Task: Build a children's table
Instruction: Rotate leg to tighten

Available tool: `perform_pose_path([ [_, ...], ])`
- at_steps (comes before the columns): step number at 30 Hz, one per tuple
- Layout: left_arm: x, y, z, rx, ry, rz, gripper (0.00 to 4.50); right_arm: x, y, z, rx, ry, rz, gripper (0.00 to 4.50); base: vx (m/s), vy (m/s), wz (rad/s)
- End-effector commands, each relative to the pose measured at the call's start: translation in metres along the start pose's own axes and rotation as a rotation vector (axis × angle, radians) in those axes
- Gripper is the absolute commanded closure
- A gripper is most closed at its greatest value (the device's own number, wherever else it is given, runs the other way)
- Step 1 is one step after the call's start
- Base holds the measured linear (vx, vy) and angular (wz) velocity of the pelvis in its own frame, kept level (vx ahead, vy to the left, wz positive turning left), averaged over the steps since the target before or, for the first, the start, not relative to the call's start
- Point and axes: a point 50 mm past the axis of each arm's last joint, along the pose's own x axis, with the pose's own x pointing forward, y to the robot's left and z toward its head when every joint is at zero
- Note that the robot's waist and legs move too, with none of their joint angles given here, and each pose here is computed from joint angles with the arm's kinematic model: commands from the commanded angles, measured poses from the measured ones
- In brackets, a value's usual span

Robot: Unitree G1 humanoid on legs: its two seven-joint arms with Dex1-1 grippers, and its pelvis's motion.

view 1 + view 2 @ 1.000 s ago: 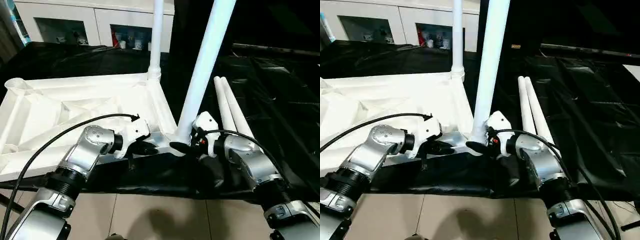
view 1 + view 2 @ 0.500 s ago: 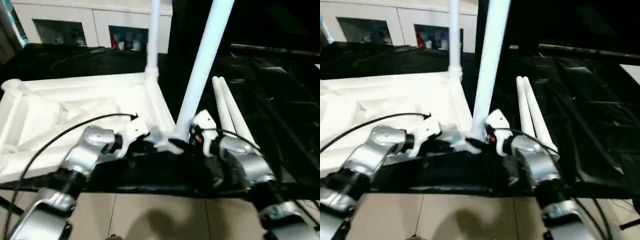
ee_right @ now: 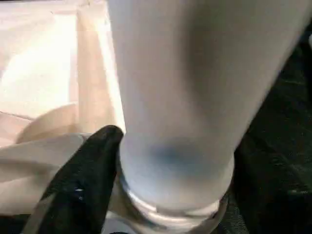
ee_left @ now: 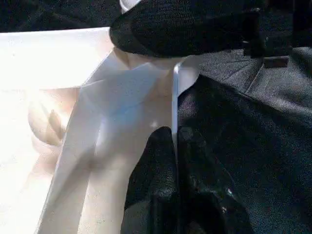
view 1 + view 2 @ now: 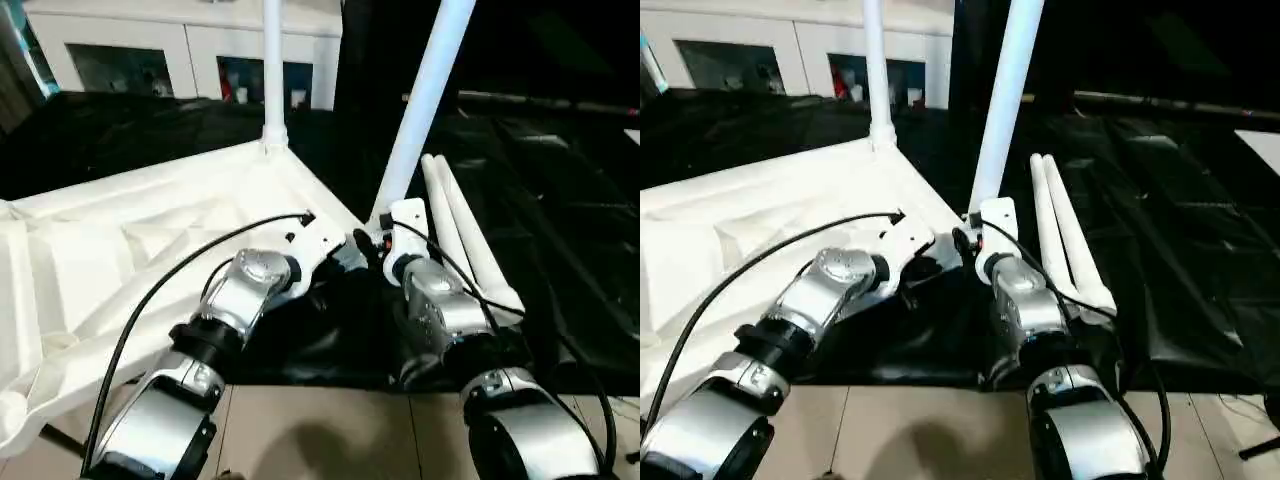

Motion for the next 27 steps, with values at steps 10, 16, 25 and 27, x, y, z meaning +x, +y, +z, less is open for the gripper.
perform_pose_path([
  [10,-0.023,0.010,-0.022,0.031,-0.034,-0.115,4.50,-0.014,-0.005,0.011,-0.122,-0.003,0.364,0.59,0.000,0.000,0.00],
  [16,-0.040,0.002,-0.027,0.068,-0.078,-0.321,4.50,-0.032,-0.021,0.009,-0.259,0.049,0.512,0.59,0.000,0.000,0.00],
  [25,-0.049,0.000,-0.030,0.079,-0.076,-0.391,4.50,-0.041,-0.021,0.009,-0.295,0.089,0.622,0.75,0.000,0.000,0.00],
  [27,-0.050,0.000,-0.031,0.078,-0.075,-0.392,4.50,-0.041,-0.020,0.008,-0.295,0.094,0.628,1.02,0.000,0.000,0.00],
])
